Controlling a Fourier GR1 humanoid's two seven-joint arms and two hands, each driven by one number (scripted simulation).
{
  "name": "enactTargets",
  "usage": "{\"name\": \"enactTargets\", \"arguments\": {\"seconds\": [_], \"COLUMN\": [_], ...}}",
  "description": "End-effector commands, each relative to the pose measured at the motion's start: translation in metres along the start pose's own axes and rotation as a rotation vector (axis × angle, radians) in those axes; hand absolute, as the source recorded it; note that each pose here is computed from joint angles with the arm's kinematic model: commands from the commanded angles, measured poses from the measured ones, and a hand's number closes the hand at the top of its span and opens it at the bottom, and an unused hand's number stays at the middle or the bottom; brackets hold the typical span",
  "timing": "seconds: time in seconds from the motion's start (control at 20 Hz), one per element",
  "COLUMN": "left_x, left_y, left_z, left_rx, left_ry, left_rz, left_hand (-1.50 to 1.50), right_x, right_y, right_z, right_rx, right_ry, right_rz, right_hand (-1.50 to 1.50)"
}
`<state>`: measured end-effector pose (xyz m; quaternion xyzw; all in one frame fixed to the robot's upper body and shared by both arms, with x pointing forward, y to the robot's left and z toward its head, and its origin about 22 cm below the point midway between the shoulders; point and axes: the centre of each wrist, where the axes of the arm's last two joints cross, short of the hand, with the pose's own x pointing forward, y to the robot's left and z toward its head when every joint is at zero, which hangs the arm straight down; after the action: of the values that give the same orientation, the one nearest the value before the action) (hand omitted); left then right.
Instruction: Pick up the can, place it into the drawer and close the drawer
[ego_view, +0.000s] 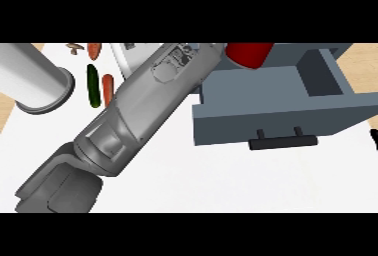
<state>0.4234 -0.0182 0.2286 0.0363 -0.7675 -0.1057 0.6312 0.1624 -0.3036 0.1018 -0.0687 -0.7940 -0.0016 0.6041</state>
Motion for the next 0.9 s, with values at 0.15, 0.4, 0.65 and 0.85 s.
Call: {"name": "enactTargets", "arguments": {"seconds": [0.15, 0.4, 0.65, 0.85], "left_x": [-0.012, -0.025, -0.043, -0.046], "left_y": [-0.005, -0.004, 0.000, -0.003], "left_z": [0.000, 0.000, 0.001, 0.004], "left_rx": [0.028, 0.083, 0.066, 0.086], "left_ry": [0.002, -0.018, -0.016, -0.039], "left_rz": [-0.066, -0.107, -0.139, -0.164], "left_hand": [1.50, 1.50, 1.50, 1.50], "right_x": [-0.001, 0.012, -0.006, 0.005], "right_y": [-0.005, 0.010, 0.007, 0.016], "right_z": [-0.007, -0.008, -0.017, -0.014], "right_rx": [0.014, 0.048, 0.011, 0.028], "right_ry": [-0.021, -0.030, -0.033, -0.032], "right_rz": [0.003, -0.017, -0.005, -0.009], "right_hand": [-1.50, -1.50, -1.50, -1.50]}}
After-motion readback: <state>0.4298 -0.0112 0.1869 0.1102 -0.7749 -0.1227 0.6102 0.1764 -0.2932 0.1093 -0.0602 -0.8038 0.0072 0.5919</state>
